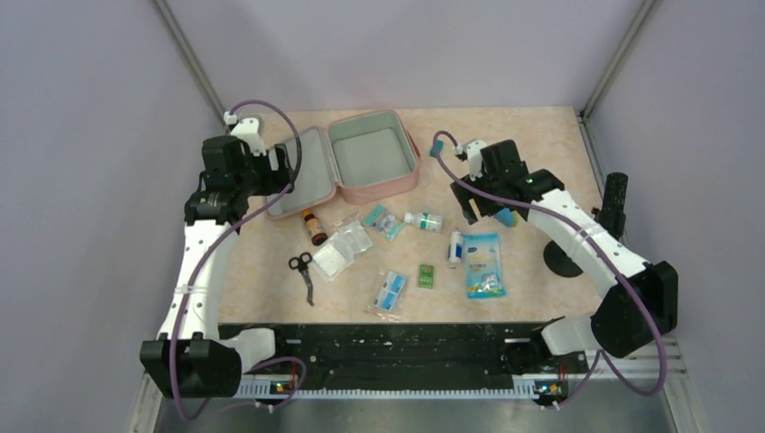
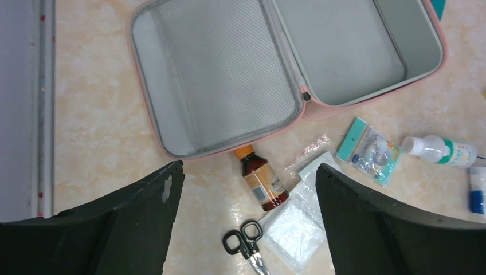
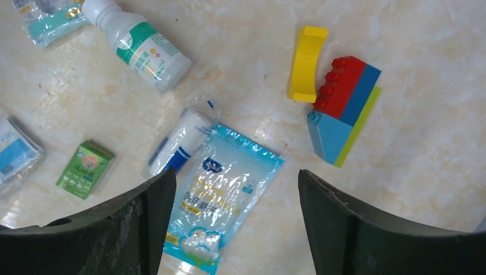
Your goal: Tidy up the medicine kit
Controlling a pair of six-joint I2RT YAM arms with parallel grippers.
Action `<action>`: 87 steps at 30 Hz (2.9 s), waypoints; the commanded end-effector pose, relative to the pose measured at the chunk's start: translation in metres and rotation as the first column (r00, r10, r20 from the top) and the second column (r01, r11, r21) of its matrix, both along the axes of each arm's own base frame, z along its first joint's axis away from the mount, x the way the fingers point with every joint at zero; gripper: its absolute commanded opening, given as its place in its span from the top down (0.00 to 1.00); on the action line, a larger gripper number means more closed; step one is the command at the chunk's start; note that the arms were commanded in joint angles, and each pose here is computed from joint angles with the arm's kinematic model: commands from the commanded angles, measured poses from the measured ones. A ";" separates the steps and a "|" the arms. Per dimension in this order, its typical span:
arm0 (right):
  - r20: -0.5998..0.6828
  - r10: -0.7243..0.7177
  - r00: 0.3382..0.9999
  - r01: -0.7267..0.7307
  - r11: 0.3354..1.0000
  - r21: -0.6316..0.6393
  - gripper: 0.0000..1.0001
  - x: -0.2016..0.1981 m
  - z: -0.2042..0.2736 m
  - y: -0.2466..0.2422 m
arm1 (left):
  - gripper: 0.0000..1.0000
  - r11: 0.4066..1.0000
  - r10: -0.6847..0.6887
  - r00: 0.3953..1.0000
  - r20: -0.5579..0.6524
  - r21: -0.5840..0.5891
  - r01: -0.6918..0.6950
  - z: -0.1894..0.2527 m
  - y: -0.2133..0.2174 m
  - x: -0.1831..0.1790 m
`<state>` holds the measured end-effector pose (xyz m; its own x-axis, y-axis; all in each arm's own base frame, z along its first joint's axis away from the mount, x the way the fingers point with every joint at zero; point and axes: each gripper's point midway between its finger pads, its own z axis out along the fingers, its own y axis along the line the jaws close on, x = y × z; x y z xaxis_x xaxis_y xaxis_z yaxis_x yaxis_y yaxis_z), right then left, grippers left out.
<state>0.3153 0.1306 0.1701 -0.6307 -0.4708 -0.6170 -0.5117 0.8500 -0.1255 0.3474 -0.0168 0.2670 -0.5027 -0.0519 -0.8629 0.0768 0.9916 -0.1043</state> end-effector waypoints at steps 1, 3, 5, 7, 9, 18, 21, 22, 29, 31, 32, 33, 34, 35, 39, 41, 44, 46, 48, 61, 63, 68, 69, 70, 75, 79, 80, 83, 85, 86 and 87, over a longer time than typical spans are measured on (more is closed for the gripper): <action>-0.030 -0.163 0.986 0.164 0.984 0.064 0.24 0.004 -0.010 0.011 | 0.11 0.996 -0.033 0.998 0.055 -0.086 0.037 0.006 -0.015 0.001; -0.082 -0.227 0.970 0.233 0.970 0.072 0.25 0.001 -0.025 0.011 | 0.13 0.994 -0.026 0.998 0.056 -0.102 0.031 0.002 -0.016 0.000; -0.127 -0.274 0.953 0.282 0.958 0.053 0.26 -0.005 -0.039 0.008 | 0.14 0.992 -0.028 0.999 0.043 -0.118 0.033 -0.004 -0.018 -0.003; -0.155 -0.324 0.933 0.332 0.943 0.025 0.29 -0.011 -0.049 0.002 | 0.14 0.991 -0.036 0.999 0.033 -0.127 0.040 -0.009 -0.021 -0.006; -0.184 -0.355 0.917 0.360 0.933 -0.007 0.31 -0.020 -0.058 -0.005 | 0.15 0.991 -0.036 0.999 0.031 -0.128 0.040 -0.011 -0.021 -0.008; -0.313 -0.489 0.814 0.482 0.870 -0.103 0.31 -0.055 -0.104 -0.031 | 0.17 0.988 -0.023 0.999 -0.037 -0.152 0.017 -0.035 -0.021 -0.014; -0.356 -0.533 0.768 0.523 0.842 -0.133 0.33 -0.065 -0.118 -0.045 | 0.18 0.985 -0.027 0.998 -0.063 -0.171 0.016 -0.044 -0.024 -0.016; -0.365 -0.547 0.754 0.537 0.832 -0.138 0.35 -0.066 -0.121 -0.048 | 0.18 0.984 -0.030 0.997 -0.069 -0.175 0.017 -0.046 -0.025 -0.017; -0.424 -0.539 0.728 0.534 0.833 -0.143 0.46 -0.074 -0.142 -0.047 | 0.19 0.986 -0.030 0.998 -0.055 -0.166 0.020 -0.041 -0.022 -0.012; -0.446 -0.517 0.731 0.516 0.846 -0.134 0.49 -0.075 -0.148 -0.043 | 0.19 0.987 -0.027 0.999 -0.046 -0.162 0.019 -0.040 -0.021 -0.010; -0.456 -0.504 0.733 0.506 0.853 -0.129 0.52 -0.075 -0.151 -0.041 | 0.19 0.986 -0.026 0.999 -0.043 -0.164 0.018 -0.039 -0.020 -0.010; -0.463 -0.496 0.735 0.500 0.857 -0.124 0.54 -0.075 -0.153 -0.040 | 0.19 0.986 -0.026 0.999 -0.042 -0.165 0.019 -0.039 -0.020 -0.010; -0.466 -0.490 0.736 0.496 0.860 -0.120 0.56 -0.075 -0.154 -0.039 | 0.19 0.986 -0.026 0.999 -0.040 -0.165 0.019 -0.039 -0.020 -0.010; -0.466 -0.489 0.737 0.495 0.861 -0.121 0.59 -0.074 -0.155 -0.039 | 0.19 0.986 -0.026 0.999 -0.040 -0.166 0.019 -0.039 -0.020 -0.011; -0.468 -0.493 0.733 0.508 0.855 -0.106 0.80 -0.071 -0.154 -0.041 | 0.19 0.984 -0.030 0.998 -0.051 -0.178 0.021 -0.044 -0.022 -0.013; -0.459 -0.495 0.737 0.515 0.852 -0.092 0.92 -0.067 -0.145 -0.044 | 0.19 0.981 -0.037 0.998 -0.053 -0.194 0.027 -0.044 -0.025 -0.013; -0.415 -0.476 0.776 0.510 0.859 -0.032 1.00 -0.055 -0.116 -0.041 | 0.18 0.971 -0.071 0.996 -0.049 -0.232 0.058 -0.041 -0.033 -0.012; -0.366 -0.457 0.810 0.503 0.864 0.034 1.00 -0.043 -0.089 -0.037 | 0.17 0.959 -0.117 0.993 -0.034 -0.264 0.104 -0.035 -0.043 -0.010; -0.339 -0.420 0.841 0.480 0.870 0.112 1.00 -0.034 -0.064 -0.027 | 0.18 0.946 -0.160 0.987 -0.016 -0.287 0.149 -0.027 -0.052 -0.007; -0.114 -0.250 0.961 0.275 0.860 0.429 1.00 0.045 0.049 0.031 | 0.19 0.912 -0.306 0.952 0.011 -0.284 0.296 -0.010 -0.097 0.020; -0.063 -0.225 0.972 0.229 0.856 0.464 1.00 0.064 0.067 0.046 | 0.19 0.922 -0.291 0.957 0.002 -0.267 0.281 -0.008 -0.093 0.028; -0.014 -0.238 0.971 0.207 0.812 0.546 1.00 0.114 0.094 0.082 | 0.21 0.944 -0.253 0.968 -0.001 -0.221 0.246 -0.003 -0.084 0.037; -0.009 -0.226 0.974 0.192 0.806 0.559 1.00 0.122 0.097 0.091 | 0.24 0.947 -0.252 0.968 0.006 -0.207 0.247 0.001 -0.082 0.036; 0.005 -0.193 0.981 0.154 0.803 0.576 1.00 0.129 0.104 0.103 | 0.26 0.953 -0.242 0.970 0.018 -0.186 0.241 0.007 -0.079 0.035; -0.067 -0.230 0.971 0.212 0.695 0.687 1.00 0.171 0.119 0.137 | 0.23 0.957 -0.289 0.954 0.078 -0.005 0.290 0.028 -0.064 0.016; -0.171 -0.303 0.937 0.322 0.567 0.758 1.00 0.203 0.120 0.168 | 0.23 0.946 -0.266 0.964 0.024 0.199 0.256 0.024 -0.033 0.006; -0.182 -0.321 0.929 0.339 0.548 0.765 1.00 0.209 0.119 0.174 | 0.24 0.948 -0.225 0.974 0.018 0.236 0.214 0.023 -0.023 0.005; -0.241 -0.402 0.883 0.428 0.481 0.765 1.00 0.229 0.104 0.190 | 0.24 0.935 -0.151 0.988 0.034 0.328 0.132 0.028 -0.001 -0.001; -0.276 -0.412 0.869 0.454 0.439 0.775 1.00 0.236 0.097 0.206 | 0.23 0.926 -0.156 0.987 0.038 0.352 0.133 0.032 0.002 -0.008; -0.292 -0.411 0.864 0.465 0.427 0.775 1.00 0.238 0.092 0.213 | 0.23 0.923 -0.159 0.987 0.035 0.359 0.136 0.033 0.003 -0.011; -0.315 -0.413 0.855 0.484 0.413 0.772 1.00 0.239 0.084 0.221 | 0.23 0.920 -0.137 0.990 0.026 0.374 0.117 0.032 0.008 -0.014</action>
